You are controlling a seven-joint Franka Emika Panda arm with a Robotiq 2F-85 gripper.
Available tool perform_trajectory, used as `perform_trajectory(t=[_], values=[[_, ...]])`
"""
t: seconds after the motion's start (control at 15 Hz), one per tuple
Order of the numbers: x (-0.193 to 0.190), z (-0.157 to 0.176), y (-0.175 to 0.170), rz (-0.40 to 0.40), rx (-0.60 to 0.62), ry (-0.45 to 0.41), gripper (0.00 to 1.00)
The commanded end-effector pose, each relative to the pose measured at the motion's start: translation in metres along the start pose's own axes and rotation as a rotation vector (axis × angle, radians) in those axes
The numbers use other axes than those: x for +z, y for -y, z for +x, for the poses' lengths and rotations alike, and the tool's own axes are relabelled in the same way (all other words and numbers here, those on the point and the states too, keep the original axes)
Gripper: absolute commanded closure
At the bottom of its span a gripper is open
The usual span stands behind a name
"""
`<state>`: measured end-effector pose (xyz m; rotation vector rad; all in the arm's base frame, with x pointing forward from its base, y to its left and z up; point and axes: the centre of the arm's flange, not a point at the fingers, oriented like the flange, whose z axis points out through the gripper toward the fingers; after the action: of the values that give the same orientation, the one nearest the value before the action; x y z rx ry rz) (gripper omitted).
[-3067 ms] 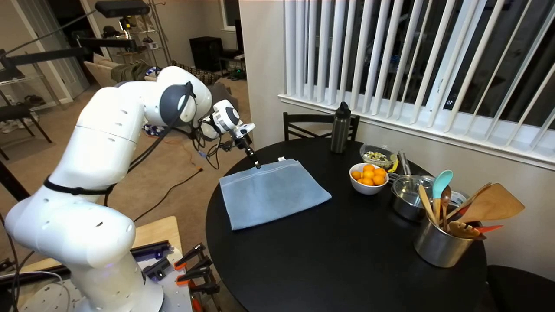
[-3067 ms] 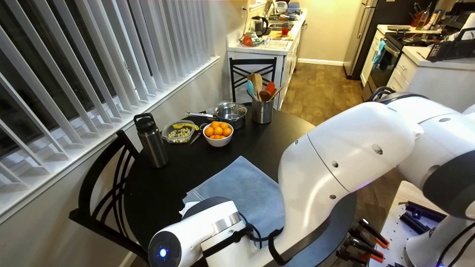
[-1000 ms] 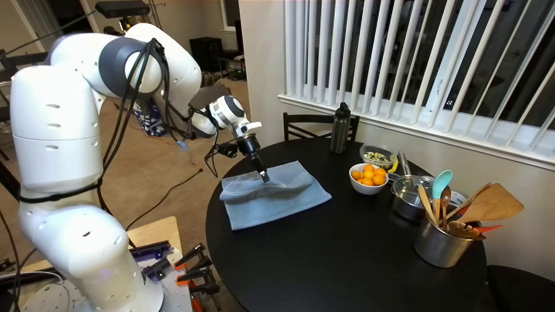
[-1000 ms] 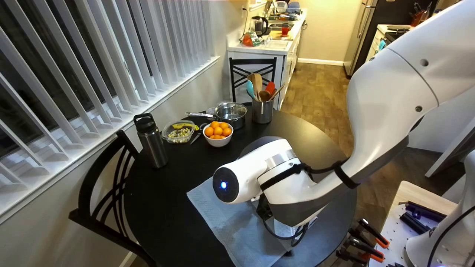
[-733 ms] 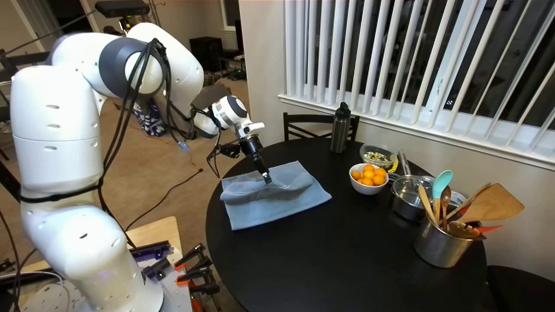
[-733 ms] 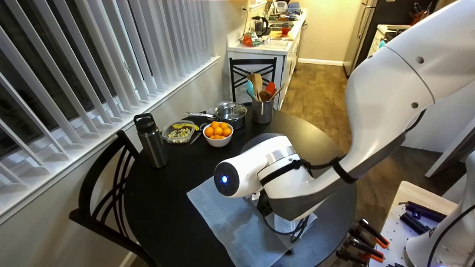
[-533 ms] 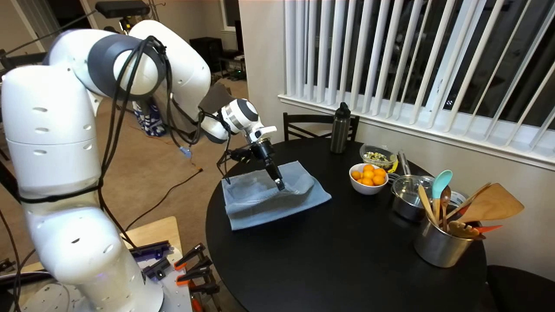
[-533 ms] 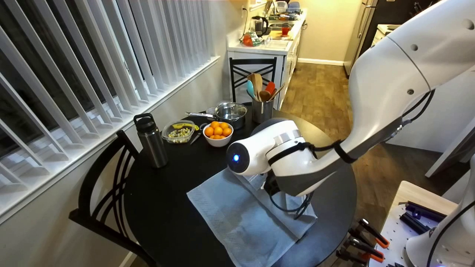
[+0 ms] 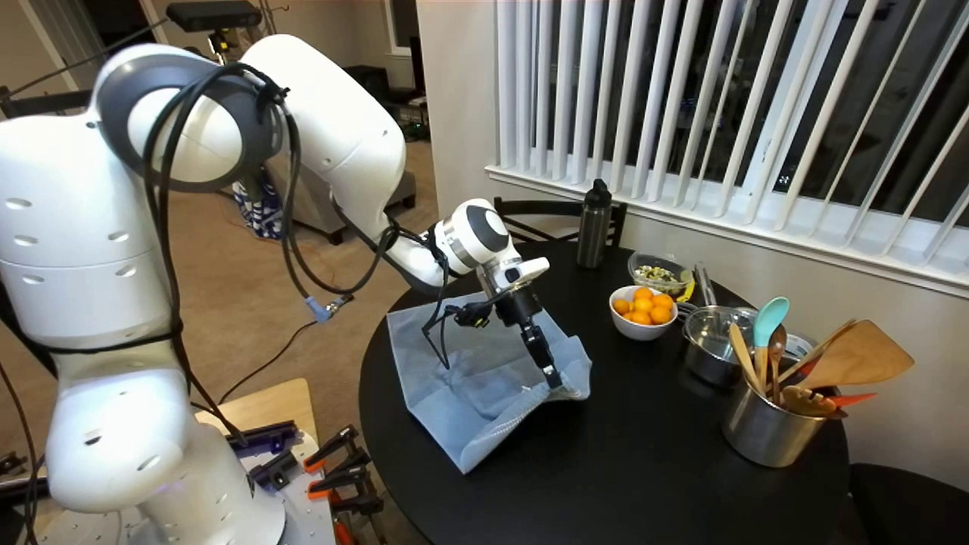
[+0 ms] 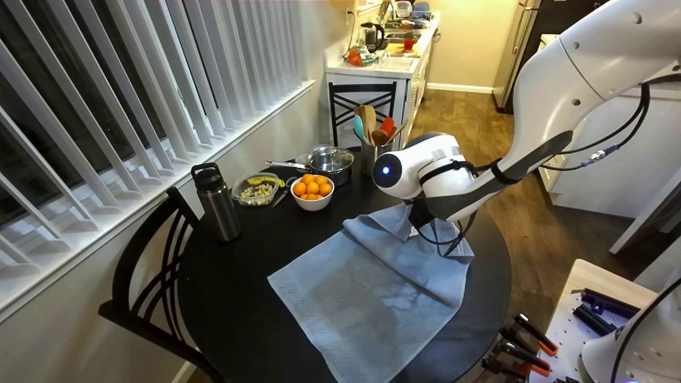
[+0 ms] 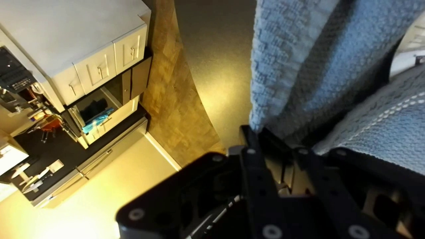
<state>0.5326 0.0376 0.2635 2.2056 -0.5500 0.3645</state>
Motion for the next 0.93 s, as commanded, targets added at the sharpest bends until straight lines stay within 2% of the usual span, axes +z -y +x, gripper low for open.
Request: perform_trajectory(t=[0.0,0.87], values=[[0.019,0.002,-0.016,-0.014,-0.018,0.005,0.97],[0.062,0.001,-0.029,-0.114,0.045,0.095,0.96]])
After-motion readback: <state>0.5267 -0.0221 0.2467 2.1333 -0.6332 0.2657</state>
